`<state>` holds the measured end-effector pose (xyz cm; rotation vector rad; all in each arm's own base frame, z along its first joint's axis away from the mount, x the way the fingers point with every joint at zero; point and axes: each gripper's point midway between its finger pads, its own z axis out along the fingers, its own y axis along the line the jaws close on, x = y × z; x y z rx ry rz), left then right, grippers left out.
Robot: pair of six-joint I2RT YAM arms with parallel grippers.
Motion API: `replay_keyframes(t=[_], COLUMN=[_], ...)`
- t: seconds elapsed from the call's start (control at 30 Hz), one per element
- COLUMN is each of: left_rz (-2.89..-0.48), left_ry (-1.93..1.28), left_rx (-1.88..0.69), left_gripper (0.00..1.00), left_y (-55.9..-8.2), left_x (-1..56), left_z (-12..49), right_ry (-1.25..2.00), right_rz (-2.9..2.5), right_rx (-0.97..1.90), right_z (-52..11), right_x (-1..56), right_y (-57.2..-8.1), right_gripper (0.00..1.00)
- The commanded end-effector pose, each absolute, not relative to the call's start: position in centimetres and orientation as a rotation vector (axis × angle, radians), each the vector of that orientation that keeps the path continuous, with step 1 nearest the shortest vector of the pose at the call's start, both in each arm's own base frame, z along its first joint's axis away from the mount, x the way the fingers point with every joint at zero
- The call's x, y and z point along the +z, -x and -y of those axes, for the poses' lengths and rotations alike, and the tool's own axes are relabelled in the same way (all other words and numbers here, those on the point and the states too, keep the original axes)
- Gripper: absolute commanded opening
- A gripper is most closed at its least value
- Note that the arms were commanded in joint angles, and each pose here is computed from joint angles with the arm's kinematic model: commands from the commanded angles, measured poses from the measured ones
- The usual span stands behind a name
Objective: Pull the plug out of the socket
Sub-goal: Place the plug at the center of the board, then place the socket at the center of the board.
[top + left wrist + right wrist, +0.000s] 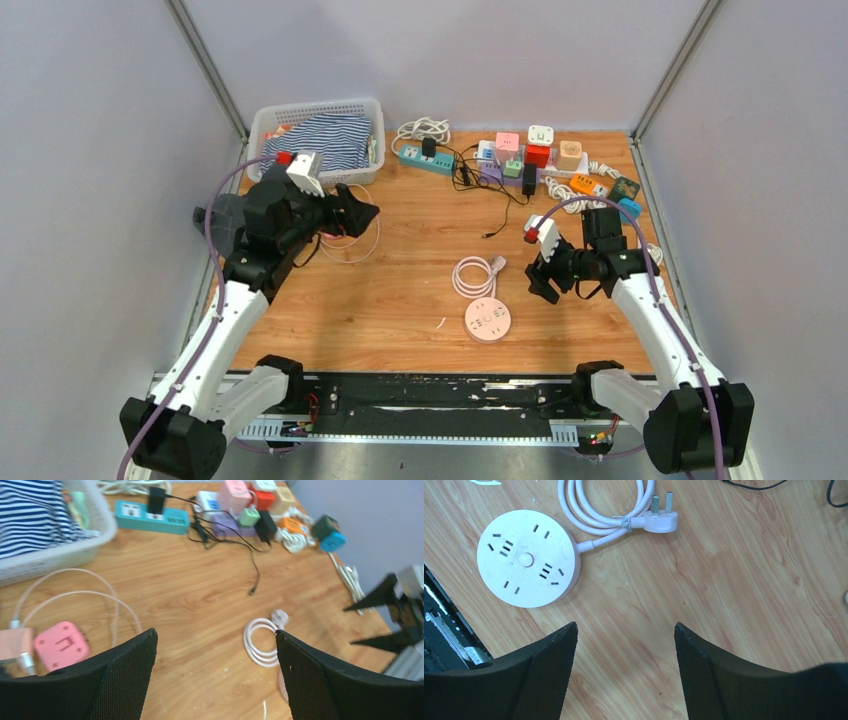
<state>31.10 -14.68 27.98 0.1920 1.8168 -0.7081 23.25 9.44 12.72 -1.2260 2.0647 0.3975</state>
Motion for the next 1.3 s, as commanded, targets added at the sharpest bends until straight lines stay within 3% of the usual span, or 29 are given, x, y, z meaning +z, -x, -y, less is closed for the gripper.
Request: replay_keyframes(t=[0.0,0.47,0.67,0.83,1.0,1.2,1.27], left_rz=[-1.787,-1.853,-2.02,-2.11,-2.117,-2.211,-2.249], left_ry=[-0.365,-0.713,-0.662,-0.402,-0.218,-0.283,-0.3], left_rx=[-0.853,-0.797,-0.717,-0.497,-0.38,-0.368,-0.358], left_gripper=[0.89,0.9,0.89,0.89,0.79,0.65,0.64], left_y=[-27.4,-21.8,-23.7,-27.6,-29.8,-30.1,-30.1], left_x=[27.8,17.7,13.4,10.2,9.0,6.2,5.1], left_z=[18.5,30.7,35.1,34.1,33.3,35.6,36.1], right_ry=[1.228,1.236,1.236,1.238,1.241,1.24,1.24], right_rz=[-2.045,-1.995,-1.975,-1.991,-2.008,-2.011,-2.011], right_rx=[0.385,0.37,0.369,0.399,0.414,0.413,0.413], right_z=[-8.8,-8.5,-8.6,-8.8,-8.9,-8.8,-8.8], right_x=[12.6,12.5,12.9,12.2,11.8,11.7,11.7], right_y=[-22.4,-21.9,-21.8,-21.6,-21.6,-21.6,-21.5], right_gripper=[0.73,0.73,0.73,0.73,0.73,0.73,0.73])
